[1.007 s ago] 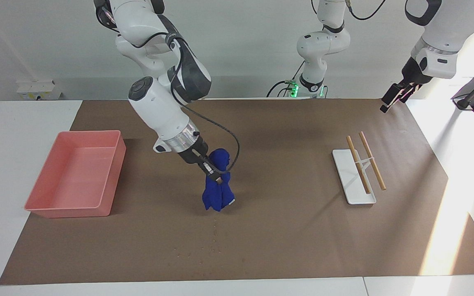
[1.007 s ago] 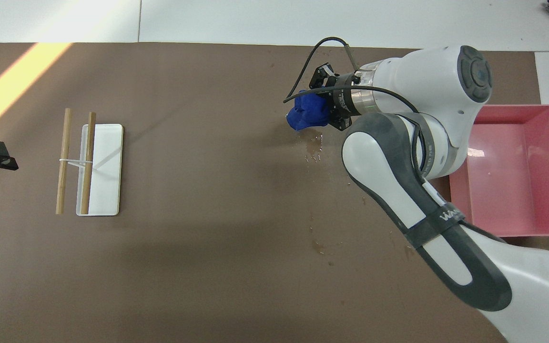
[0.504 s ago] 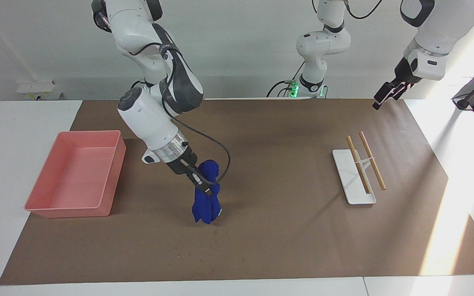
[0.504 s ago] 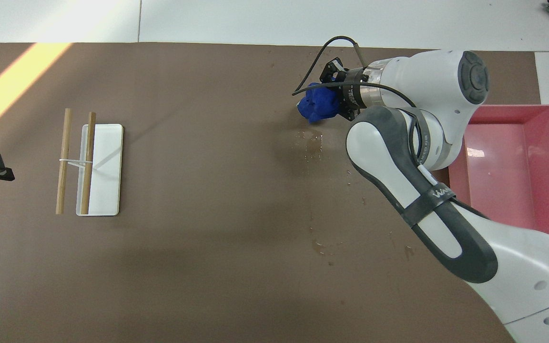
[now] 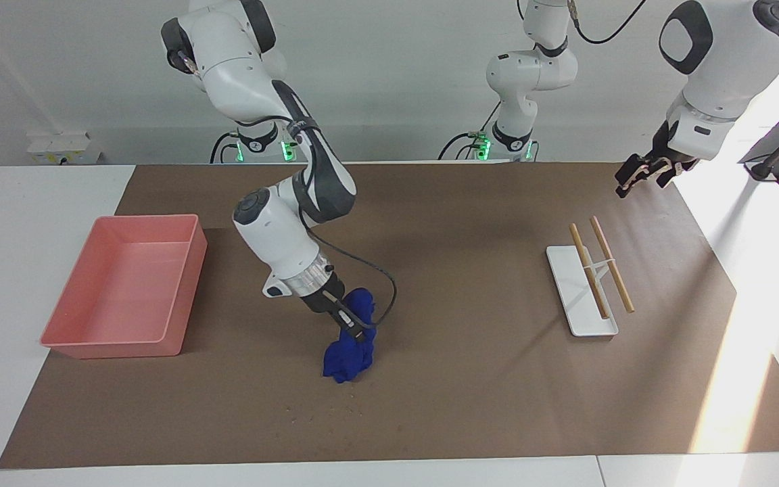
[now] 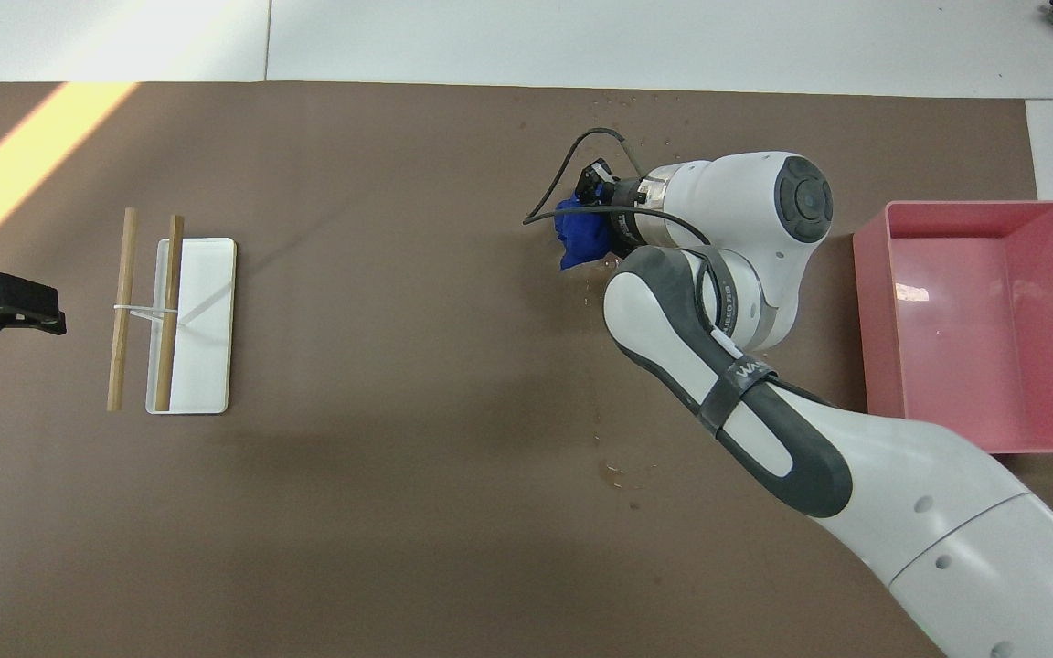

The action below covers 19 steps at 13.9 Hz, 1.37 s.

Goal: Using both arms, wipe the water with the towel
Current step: 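Lower the towel onto the water spill with the right gripper, then rub the towel back and forth over the water spill with the right gripper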

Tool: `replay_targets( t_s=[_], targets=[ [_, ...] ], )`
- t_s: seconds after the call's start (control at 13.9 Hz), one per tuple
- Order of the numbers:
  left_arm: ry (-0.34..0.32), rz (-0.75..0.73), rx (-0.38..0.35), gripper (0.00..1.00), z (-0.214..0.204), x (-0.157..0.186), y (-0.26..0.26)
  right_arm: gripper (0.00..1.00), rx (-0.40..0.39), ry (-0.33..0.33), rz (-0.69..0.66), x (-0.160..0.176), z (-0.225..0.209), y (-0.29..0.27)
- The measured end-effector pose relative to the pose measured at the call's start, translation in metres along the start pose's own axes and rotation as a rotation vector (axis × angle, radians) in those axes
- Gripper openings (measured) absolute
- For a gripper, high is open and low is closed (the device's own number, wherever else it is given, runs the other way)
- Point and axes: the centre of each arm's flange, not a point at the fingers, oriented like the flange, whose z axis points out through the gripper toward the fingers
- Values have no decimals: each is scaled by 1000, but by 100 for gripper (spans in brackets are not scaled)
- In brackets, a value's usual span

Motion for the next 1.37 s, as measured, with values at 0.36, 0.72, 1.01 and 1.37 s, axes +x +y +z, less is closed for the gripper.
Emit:
replay_targets(
  t_s=[0.36,0.72,1.01,1.37],
  targets=[
    [-17,120,1,100,8,-1,-4,13,-32,23,-33,2,29,39],
    [-10,138,1,100,7,-1,0,13,-35,45,-32,1,33,57],
    [-3,160,2,100,6,-2,12,13,-60,34,-25,-4,32,66],
    [8,162,1,100,5,-1,12,13,-186,-44,-8,-17,20,84]
  ],
)
